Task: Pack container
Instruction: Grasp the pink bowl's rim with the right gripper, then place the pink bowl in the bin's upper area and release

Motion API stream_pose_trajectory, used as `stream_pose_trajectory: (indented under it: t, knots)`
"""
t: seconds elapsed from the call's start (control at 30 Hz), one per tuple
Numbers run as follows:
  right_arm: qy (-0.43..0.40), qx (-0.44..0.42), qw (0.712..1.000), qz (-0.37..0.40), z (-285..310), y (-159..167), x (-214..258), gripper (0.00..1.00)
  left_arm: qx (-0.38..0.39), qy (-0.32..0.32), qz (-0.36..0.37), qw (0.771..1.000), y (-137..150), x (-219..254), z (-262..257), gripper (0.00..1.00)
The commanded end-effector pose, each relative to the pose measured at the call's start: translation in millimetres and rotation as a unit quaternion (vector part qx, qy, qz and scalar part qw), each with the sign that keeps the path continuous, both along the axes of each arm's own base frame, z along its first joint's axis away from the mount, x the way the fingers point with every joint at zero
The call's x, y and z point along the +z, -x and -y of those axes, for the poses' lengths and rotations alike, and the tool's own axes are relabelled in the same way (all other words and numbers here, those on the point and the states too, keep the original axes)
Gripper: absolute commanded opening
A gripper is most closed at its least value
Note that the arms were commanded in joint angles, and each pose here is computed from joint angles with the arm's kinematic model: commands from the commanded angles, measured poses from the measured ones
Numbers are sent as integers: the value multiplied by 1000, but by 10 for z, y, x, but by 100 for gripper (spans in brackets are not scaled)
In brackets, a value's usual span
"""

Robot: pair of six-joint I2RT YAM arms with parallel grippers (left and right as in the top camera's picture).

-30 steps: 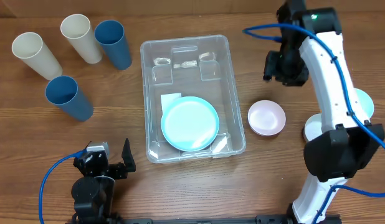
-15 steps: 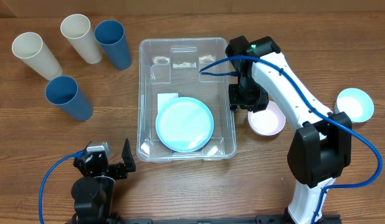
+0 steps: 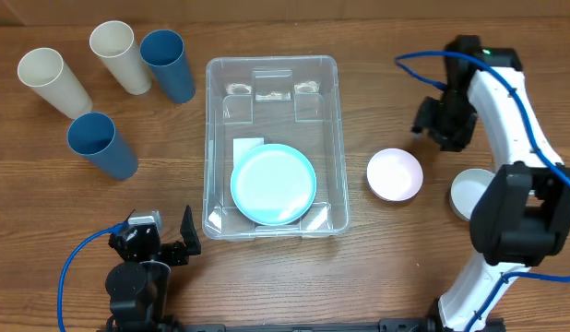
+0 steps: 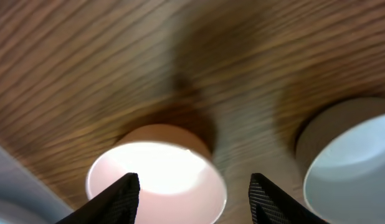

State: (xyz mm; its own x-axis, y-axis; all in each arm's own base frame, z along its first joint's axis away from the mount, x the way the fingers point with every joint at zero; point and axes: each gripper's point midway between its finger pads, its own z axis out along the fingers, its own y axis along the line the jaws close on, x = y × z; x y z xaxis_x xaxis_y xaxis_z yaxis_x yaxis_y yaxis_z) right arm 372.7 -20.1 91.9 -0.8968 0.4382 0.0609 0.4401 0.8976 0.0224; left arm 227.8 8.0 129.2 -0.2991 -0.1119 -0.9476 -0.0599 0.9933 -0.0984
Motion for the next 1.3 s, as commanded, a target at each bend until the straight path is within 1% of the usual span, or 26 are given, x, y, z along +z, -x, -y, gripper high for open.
stream_pose_trajectory:
  t: [0.0, 0.13, 0.2, 0.23, 0.3, 0.37, 0.4, 0.5, 0.63, 0.67, 0.73, 0.8, 0.87, 0.93, 1.0, 1.03, 1.1, 1.2, 1.27]
  knots:
    - [-20, -8, 999, -27, 41, 196, -223, 58, -5, -12, 4, 1000, -2, 7, 9, 100]
    - [-29, -9, 999, -45, 5, 327, -416, 57, -5, -12, 4, 1000, -2, 7, 9, 100]
    - [-35, -10, 998, -52, -22, 388, -510, 56, -5, -12, 4, 1000, -2, 7, 9, 100]
    - [-39, -8, 998, -53, -36, 406, -544, 54, -5, -12, 4, 1000, -2, 7, 9, 100]
    - [-48, -5, 998, -51, -69, 419, -608, 40, -5, -11, 4, 1000, -2, 6, 9, 100]
    - [-50, -6, 997, -53, -79, 464, -705, 31, -5, -12, 4, 1000, -2, 7, 9, 100]
    - [-50, -6, 997, -53, -81, 477, -737, 24, -5, -12, 4, 1000, -2, 7, 9, 100]
    - [-49, -6, 998, -40, -73, 413, -742, 4, -5, -12, 4, 1000, -2, 7, 9, 100]
    - [-45, -4, 999, -10, -49, 199, -573, 4, -5, -12, 4, 1000, -2, 7, 9, 100]
    - [-44, -1, 999, 4, -38, 90, -411, 4, -5, -12, 4, 1000, -2, 7, 9, 100]
    - [-40, 10, 998, 41, -13, -149, 7, 4, -5, -12, 4, 1000, -2, 7, 9, 100]
    - [-36, 15, 996, 74, -2, -306, 388, 4, -5, -12, 4, 1000, -2, 7, 9, 100]
    - [-32, 47, 990, 131, -87, -464, 986, 4, -5, -12, 4, 1000, -2, 7, 9, 100]
    - [-28, 112, 976, 186, -415, -522, 1520, 4, -5, -12, 4, 1000, -2, 7, 9, 100]
    - [-29, 170, 961, 217, -804, -520, 1759, 4, -5, -12, 4, 1000, -2, 7, 9, 100]
    - [-18, 206, 951, 228, -1081, -498, 1823, 4, -5, -11, 4, 1000, -2, 6, 9, 100]
    - [10, 251, 939, 234, -1456, -467, 1801, 4, -5, -12, 4, 1000, -2, 7, 9, 100]
    - [63, 279, 927, 243, -1850, -470, 1711, 4, -5, -12, 4, 1000, -2, 7, 9, 100]
    - [69, 285, 926, 237, -1987, -515, 1582, 4, -5, -12, 4, 1000, -2, 7, 9, 100]
